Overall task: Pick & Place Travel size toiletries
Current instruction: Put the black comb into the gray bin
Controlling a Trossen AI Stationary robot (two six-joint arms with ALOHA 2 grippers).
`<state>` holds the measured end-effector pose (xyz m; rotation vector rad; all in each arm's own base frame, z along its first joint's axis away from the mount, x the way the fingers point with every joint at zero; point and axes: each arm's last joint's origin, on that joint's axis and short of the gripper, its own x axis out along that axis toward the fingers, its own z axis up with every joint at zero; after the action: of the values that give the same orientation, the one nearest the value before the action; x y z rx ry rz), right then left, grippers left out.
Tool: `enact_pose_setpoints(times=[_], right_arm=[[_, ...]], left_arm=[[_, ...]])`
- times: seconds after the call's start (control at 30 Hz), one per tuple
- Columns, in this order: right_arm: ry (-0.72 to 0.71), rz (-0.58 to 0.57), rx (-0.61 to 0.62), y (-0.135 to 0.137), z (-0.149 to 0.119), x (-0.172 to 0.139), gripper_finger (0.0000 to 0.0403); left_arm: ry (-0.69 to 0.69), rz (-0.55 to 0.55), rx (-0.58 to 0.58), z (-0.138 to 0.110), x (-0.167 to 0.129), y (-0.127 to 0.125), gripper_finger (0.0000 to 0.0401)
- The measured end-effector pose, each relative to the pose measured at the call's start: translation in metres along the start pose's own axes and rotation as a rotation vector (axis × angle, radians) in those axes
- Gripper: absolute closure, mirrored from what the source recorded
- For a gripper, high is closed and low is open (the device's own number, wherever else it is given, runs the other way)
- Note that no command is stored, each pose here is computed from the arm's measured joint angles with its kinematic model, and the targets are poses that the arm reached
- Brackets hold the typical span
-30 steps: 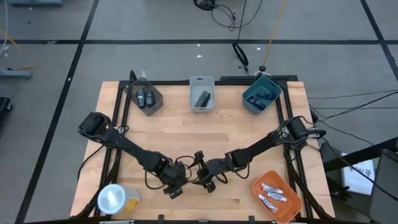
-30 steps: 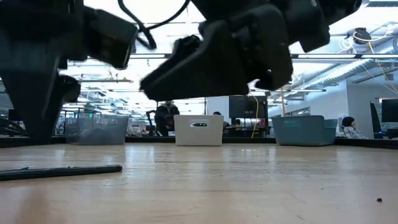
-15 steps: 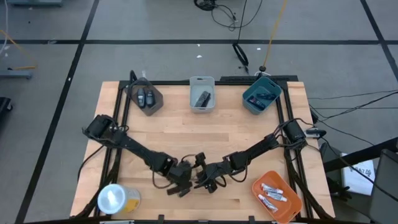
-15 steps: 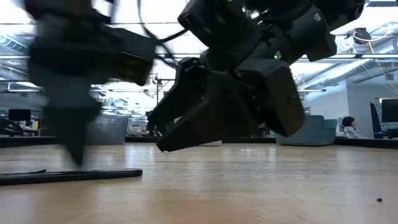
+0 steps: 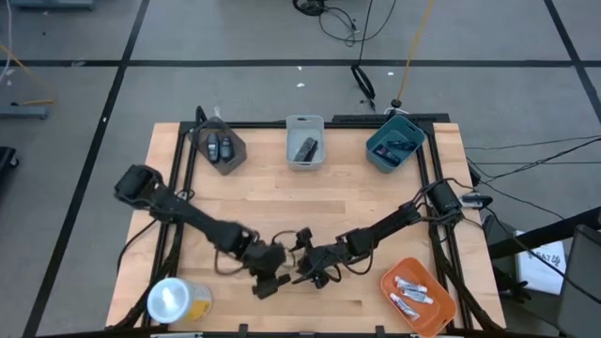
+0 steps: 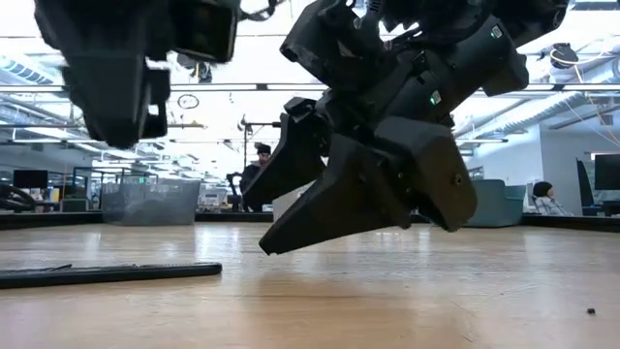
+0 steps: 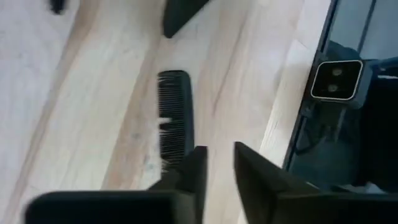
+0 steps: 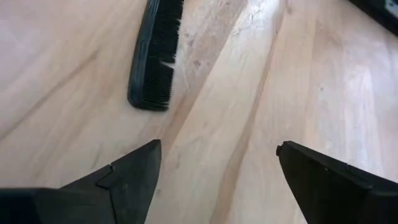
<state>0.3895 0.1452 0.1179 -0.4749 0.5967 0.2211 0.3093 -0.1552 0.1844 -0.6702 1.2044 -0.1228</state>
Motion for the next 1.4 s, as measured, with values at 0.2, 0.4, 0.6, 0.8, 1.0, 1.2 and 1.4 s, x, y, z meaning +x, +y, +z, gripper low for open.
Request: enact_pose_setpoints(times=[0.2, 0.4, 0.6, 0.8, 1.0, 1.2, 1.4], right_arm=[[-0.016, -0.003, -0.01, -0.001, 0.003, -0.001, 0.009], [-0.022, -0.004, -0.013, -0.001, 0.003, -0.001, 0.009], [-0.013, -0.002, -0.015, -0.001, 0.002, -0.001, 0.009], [0.041, -0.04, -0.025, -0.002, -0.001, -0.002, 0.009], [0.114, -0.084, -0.004, -0.002, -0.007, -0.004, 0.009], [0.139, -0.071, 0.052, -0.004, -0.006, -0.009, 0.009], [0.102, -0.077, 0.014, -0.008, 0.004, -0.018, 0.009]], left_arm=[[0.015, 0.026, 0.019, -0.027, 0.025, -0.016, 0.0395], [0.079, 0.109, -0.029, -0.031, 0.056, -0.001, 0.0399], [0.071, 0.122, 0.028, -0.025, 0.059, 0.005, 0.0399], [0.011, 0.162, 0.071, 0.001, 0.053, 0.026, 0.0399], [-0.03, 0.141, 0.126, 0.027, 0.046, 0.044, 0.04], [-0.02, 0.065, 0.186, 0.035, 0.028, 0.045, 0.04], [-0.119, 0.097, 0.245, 0.029, -0.012, 0.024, 0.0401]])
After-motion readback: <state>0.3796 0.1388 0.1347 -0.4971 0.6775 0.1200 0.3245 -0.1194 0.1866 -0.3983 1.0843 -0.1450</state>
